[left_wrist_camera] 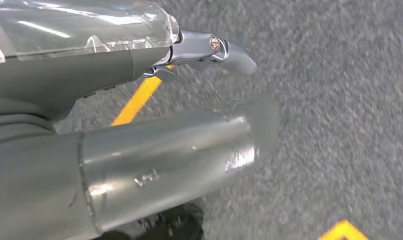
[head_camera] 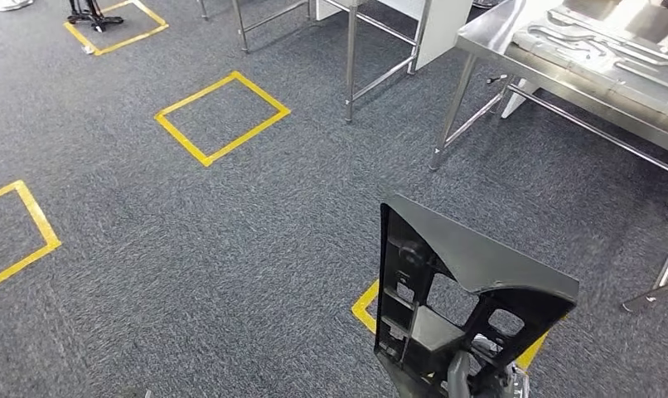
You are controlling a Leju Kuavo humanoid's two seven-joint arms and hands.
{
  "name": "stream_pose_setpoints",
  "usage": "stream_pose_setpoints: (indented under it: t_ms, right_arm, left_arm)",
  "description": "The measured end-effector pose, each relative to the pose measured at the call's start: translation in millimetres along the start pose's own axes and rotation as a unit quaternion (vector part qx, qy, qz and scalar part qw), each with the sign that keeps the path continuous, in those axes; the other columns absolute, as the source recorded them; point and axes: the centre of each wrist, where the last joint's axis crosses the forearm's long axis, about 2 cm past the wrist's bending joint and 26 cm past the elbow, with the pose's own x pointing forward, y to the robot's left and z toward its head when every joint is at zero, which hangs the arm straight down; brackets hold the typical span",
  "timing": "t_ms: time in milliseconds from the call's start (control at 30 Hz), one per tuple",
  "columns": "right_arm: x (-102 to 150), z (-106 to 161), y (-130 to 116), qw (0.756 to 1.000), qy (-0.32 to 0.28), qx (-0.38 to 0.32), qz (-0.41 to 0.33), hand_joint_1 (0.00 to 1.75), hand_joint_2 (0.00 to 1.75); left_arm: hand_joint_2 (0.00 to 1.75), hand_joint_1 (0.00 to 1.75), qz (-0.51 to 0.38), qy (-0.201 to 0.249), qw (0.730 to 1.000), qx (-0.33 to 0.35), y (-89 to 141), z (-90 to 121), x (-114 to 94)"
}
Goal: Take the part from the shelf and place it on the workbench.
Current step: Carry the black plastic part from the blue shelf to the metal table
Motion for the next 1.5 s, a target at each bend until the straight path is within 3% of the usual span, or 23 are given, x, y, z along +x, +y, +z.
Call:
stream_pose_setpoints:
  t_ms: [1500]
  right_arm:
    - [2.2,-1.0,2.9,1.000,0.007,0.003,-0.009,1.75,1.75]
  left_arm:
    - [0.00,0.00,0.001,0.003,1.000,-0.003,-3.5,2.7,-3.9]
